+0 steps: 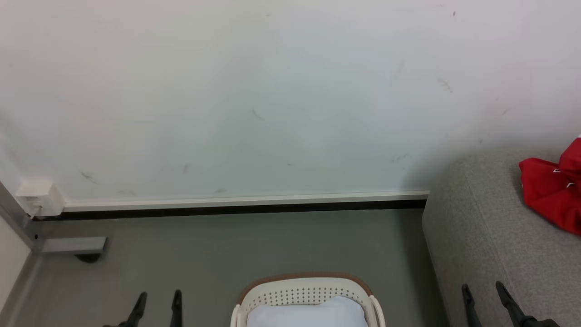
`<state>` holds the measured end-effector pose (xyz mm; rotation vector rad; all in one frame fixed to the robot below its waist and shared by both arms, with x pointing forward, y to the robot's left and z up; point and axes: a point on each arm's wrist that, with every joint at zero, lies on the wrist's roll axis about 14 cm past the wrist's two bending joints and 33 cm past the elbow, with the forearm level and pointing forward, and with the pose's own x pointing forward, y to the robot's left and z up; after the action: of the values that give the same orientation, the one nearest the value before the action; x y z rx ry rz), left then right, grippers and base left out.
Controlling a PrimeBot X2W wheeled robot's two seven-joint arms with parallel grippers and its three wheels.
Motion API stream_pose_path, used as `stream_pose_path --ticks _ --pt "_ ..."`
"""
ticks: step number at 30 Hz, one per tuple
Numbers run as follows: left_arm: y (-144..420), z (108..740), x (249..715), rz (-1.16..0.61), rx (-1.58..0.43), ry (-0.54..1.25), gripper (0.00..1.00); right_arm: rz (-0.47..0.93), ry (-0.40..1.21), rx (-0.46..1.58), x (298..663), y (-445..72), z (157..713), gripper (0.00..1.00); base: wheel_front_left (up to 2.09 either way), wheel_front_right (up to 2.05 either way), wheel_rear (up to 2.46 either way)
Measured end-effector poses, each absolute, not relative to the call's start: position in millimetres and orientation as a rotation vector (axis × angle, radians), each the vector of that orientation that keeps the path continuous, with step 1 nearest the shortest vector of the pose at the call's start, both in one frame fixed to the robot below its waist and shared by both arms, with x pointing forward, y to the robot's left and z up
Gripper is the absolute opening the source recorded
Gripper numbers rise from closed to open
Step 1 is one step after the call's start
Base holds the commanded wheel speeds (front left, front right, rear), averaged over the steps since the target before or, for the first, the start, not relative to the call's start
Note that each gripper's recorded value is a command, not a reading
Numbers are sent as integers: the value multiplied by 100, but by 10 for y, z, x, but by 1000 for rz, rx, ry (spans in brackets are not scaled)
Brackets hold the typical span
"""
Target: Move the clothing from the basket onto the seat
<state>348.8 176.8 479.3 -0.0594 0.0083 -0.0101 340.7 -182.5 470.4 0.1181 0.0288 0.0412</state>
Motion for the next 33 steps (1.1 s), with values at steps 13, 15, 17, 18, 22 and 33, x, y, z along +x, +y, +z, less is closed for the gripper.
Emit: stream_pose_path --ticks 13,15,17,18,22,33 --pt "1736 4618 3436 -11 -73 65 0 25 91 134 3303 -1833 4514 0 0 0 0" --pt "1752 4573 3428 1 -104 88 0 14 103 167 3302 -1843 4491 0 0 0 0" --pt "1786 4550 3429 17 -141 102 0 0 111 202 3309 -1866 4482 0 0 0 0" --pt "1794 4545 3431 21 -164 107 0 -7 111 224 3311 -1879 4483 0 0 0 0" --pt "1812 4545 3449 38 -240 116 0 -29 113 300 3328 -1908 4492 0 0 0 0" --pt "1855 4563 3500 70 -440 130 0 -71 106 489 3376 -1965 4534 0 0 0 0"
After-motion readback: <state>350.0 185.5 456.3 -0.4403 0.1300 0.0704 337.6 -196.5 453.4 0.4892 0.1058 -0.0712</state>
